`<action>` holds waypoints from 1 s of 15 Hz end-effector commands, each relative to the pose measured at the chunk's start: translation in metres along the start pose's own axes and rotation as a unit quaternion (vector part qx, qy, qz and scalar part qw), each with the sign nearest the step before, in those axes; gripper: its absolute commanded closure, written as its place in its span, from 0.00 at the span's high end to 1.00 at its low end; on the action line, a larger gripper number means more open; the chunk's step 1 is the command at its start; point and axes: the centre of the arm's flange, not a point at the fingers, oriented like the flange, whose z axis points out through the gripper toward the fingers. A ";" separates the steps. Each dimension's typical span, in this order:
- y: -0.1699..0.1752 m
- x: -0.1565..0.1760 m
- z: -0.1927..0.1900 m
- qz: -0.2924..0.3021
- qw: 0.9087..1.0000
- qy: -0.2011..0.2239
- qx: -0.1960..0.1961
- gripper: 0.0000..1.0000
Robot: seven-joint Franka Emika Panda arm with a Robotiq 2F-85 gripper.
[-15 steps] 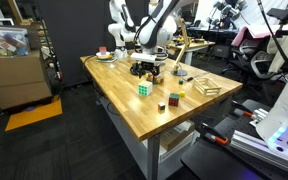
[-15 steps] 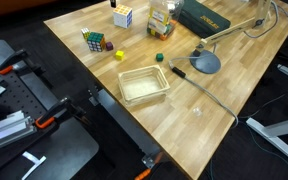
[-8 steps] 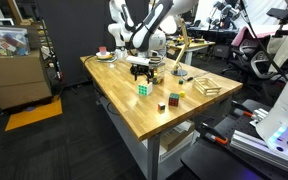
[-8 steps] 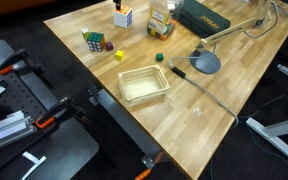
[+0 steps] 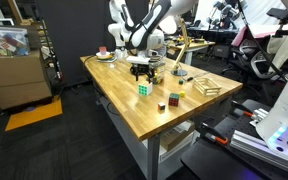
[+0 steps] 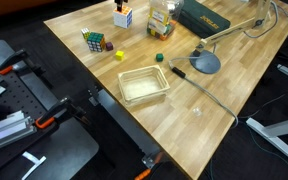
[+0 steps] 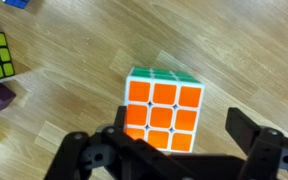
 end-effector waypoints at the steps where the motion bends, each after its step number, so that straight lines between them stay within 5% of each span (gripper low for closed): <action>1: 0.001 -0.002 -0.005 -0.006 1.000 -0.010 -0.014 1.00; 9: 0.012 -0.002 0.027 0.001 0.998 -0.033 -0.048 1.00; 10: 0.011 -0.001 0.030 0.001 0.998 -0.033 -0.048 0.75; 15: 0.005 0.002 0.021 -0.003 0.999 -0.019 -0.034 0.54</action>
